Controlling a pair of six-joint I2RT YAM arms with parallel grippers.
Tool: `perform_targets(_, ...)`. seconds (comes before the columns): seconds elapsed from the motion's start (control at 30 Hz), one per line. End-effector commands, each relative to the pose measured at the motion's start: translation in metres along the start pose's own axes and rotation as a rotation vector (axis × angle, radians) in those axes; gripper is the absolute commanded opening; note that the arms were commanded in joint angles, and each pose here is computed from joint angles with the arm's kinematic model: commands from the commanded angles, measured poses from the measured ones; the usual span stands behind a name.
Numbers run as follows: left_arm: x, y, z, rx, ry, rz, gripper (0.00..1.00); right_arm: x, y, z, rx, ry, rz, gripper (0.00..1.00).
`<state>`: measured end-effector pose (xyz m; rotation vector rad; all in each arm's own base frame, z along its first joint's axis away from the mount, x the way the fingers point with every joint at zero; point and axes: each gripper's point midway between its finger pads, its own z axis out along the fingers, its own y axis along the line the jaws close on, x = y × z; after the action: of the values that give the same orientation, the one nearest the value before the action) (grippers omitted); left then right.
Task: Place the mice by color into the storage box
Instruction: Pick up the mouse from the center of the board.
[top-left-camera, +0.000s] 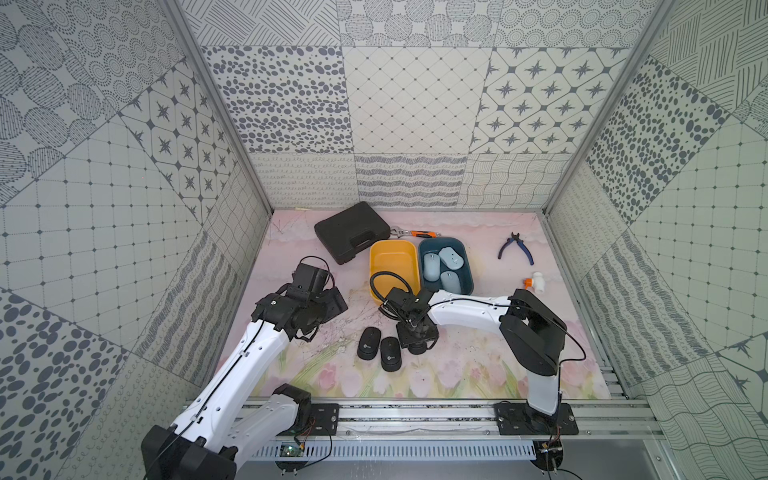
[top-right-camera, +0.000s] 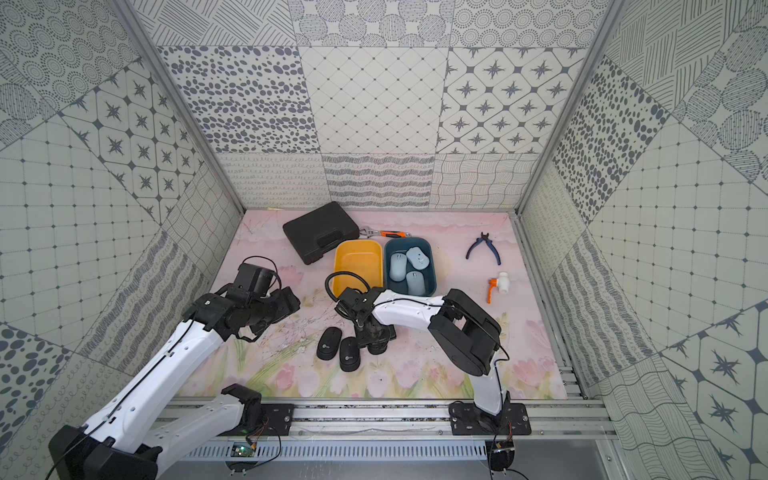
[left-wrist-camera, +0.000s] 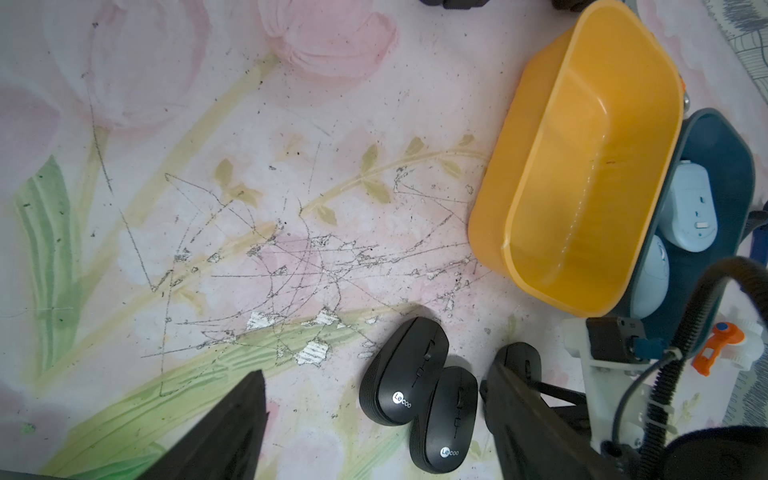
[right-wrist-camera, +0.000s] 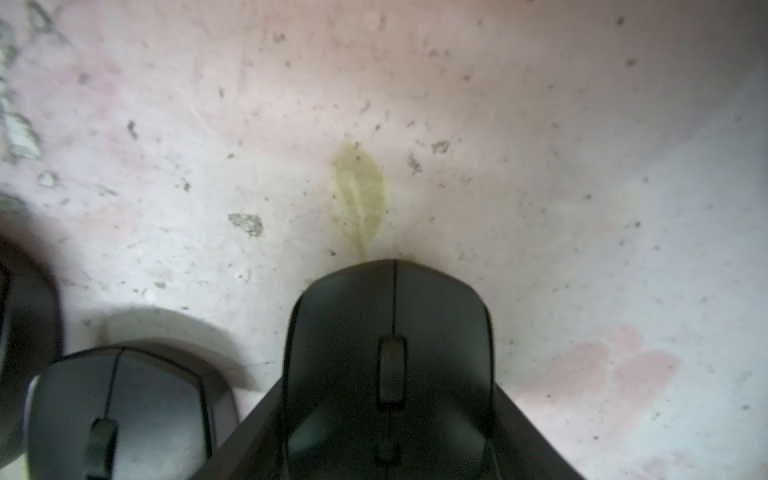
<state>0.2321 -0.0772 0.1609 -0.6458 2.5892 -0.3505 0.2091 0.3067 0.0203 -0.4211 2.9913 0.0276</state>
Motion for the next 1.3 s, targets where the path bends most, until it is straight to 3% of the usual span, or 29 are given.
perform_targets(0.0,0.001,0.007,0.000,-0.038,0.004,0.026,0.87,-0.005,0.002,0.005,0.002,-0.010,0.005,0.63)
perform_targets(0.1,0.001,0.006,-0.001,-0.035,0.003,0.025,0.87,-0.003,0.000,0.005,0.006,-0.009,0.004,0.57)
perform_targets(0.37,0.000,0.007,0.001,-0.041,0.001,0.023,0.87,-0.002,-0.003,-0.009,0.001,-0.026,-0.002,0.53)
perform_targets(0.83,0.002,0.009,0.002,-0.044,0.003,0.016,0.87,-0.008,-0.004,-0.029,0.002,-0.052,-0.015,0.55)
perform_targets(1.27,0.001,0.007,-0.001,-0.037,0.001,0.014,0.87,-0.078,0.001,-0.125,-0.016,-0.257,-0.080,0.59)
